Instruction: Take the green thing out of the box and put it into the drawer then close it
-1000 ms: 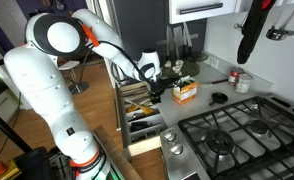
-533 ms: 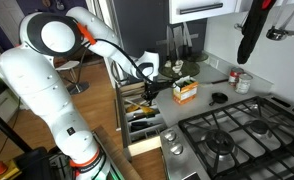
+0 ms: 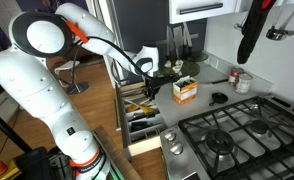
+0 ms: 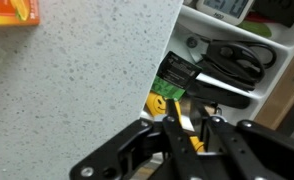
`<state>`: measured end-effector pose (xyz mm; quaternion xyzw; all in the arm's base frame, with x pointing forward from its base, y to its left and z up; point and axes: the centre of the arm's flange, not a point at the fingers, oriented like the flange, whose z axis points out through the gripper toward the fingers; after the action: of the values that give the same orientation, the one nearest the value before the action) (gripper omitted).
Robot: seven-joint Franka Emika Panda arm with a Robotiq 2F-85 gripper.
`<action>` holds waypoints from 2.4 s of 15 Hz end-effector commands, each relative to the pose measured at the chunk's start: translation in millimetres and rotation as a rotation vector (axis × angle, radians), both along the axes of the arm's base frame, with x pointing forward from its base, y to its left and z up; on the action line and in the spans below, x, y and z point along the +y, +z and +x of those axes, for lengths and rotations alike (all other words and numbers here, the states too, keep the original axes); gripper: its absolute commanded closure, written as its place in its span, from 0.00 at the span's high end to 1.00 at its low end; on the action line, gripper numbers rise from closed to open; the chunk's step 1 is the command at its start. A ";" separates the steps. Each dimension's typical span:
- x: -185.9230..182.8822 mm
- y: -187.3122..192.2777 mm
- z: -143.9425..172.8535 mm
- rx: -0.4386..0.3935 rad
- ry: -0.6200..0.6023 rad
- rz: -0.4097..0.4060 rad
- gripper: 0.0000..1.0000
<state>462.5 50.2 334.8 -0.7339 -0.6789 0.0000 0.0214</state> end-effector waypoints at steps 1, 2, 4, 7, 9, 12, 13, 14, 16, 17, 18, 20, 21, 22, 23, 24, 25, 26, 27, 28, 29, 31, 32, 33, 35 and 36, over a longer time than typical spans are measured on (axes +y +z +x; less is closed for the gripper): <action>-0.3 2.3 -0.5 -0.005 0.000 0.000 0.27; -0.4 2.9 -1.1 -0.007 0.000 0.000 0.27; -0.6 2.4 -1.5 -0.007 0.000 0.000 0.27; -0.6 2.3 -1.6 -0.007 0.000 0.000 0.27; 1.4 9.6 -4.8 -0.001 -0.015 -0.002 0.53; 16.7 30.0 -26.5 0.087 -0.182 -0.057 0.75; 23.9 32.2 -36.5 0.110 -0.237 -0.067 0.82; 30.7 34.4 -44.0 0.135 -0.293 -0.076 0.88; 42.8 39.9 -58.7 0.181 -0.401 -0.103 1.00; 48.7 42.6 -64.2 0.198 -0.456 -0.114 1.00; 56.1 43.7 -69.2 0.213 -0.510 -0.126 1.00; 66.0 40.0 -77.2 0.229 -0.614 -0.164 1.00; 56.2 41.0 -60.6 0.209 -0.523 -0.145 1.00; 60.2 41.4 -62.5 0.208 -0.531 -0.150 1.00; 61.3 42.0 -62.2 0.207 -0.527 -0.149 1.00; 60.3 42.3 -61.6 0.207 -0.528 -0.148 1.00; 58.6 42.2 -61.0 0.208 -0.530 -0.146 1.00; 57.4 42.2 -60.7 0.209 -0.532 -0.145 1.00; 57.1 42.2 -60.6 0.209 -0.533 -0.145 1.00; 57.0 42.2 -60.6 0.209 -0.533 -0.145 1.00; 57.0 42.1 -60.6 0.209 -0.533 -0.145 1.00; 75.0 32.5 -75.2 0.196 -0.577 -0.098 1.00; 81.9 28.5 -83.7 0.173 -0.611 -0.084 1.00; 87.6 24.7 -91.8 0.174 -0.654 -0.059 1.00; 95.9 16.0 -109.6 0.146 -0.724 -0.007 1.00; 98.8 11.4 -117.2 0.125 -0.743 0.016 1.00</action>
<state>383.8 139.7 358.3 -0.9118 -0.3993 0.0743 0.0599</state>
